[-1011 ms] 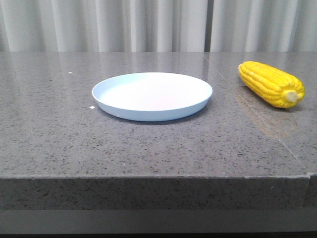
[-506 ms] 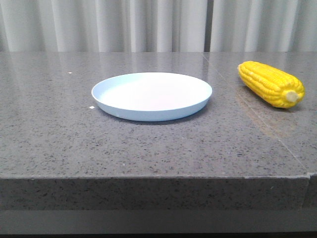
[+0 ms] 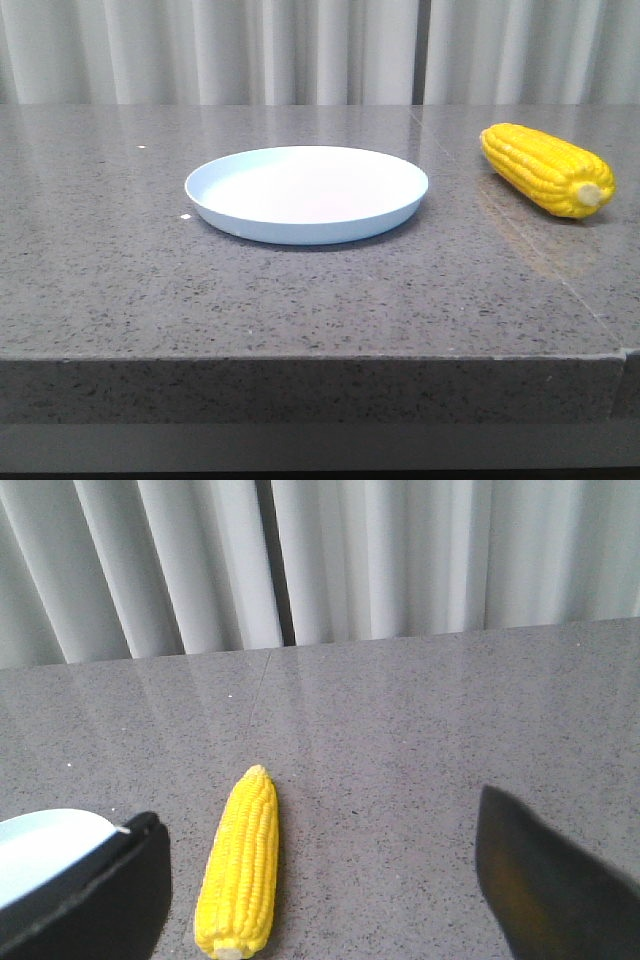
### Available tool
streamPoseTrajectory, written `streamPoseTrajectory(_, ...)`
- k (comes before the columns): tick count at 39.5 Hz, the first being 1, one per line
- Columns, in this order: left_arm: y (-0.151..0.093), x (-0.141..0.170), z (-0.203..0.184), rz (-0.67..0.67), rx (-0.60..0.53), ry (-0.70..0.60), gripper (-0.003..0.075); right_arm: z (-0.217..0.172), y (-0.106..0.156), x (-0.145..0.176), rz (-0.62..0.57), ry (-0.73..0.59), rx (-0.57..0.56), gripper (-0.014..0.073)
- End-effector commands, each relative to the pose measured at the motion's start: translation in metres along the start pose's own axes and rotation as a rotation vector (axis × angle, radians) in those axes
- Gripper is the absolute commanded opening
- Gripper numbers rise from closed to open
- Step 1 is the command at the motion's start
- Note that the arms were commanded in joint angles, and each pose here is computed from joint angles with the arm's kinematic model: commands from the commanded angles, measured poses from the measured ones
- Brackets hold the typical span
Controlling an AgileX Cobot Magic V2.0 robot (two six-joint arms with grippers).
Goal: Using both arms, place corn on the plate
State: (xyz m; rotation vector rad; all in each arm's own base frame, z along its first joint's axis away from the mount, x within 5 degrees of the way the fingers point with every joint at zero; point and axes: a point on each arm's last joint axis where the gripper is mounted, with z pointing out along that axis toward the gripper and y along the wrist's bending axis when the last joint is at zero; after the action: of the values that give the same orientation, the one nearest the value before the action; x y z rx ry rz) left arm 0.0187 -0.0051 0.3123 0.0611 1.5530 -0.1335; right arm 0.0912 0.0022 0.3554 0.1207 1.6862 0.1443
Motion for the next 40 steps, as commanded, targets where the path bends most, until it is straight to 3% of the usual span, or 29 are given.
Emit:
streamPoseTrajectory(1, -0.0003, -0.0158, -0.0014, -0.006, -0.001, -0.104, -0.002, -0.0008, 0.0009, -0.0144, 0.003, -0.089, 0.001, 0.0643)
streamPoseTrajectory(40, -0.0003, -0.0158, -0.0014, -0.006, -0.001, -0.104, -0.002, 0.0004, 0.0009, -0.0146, 0.003, -0.085, 0.001, 0.0643)
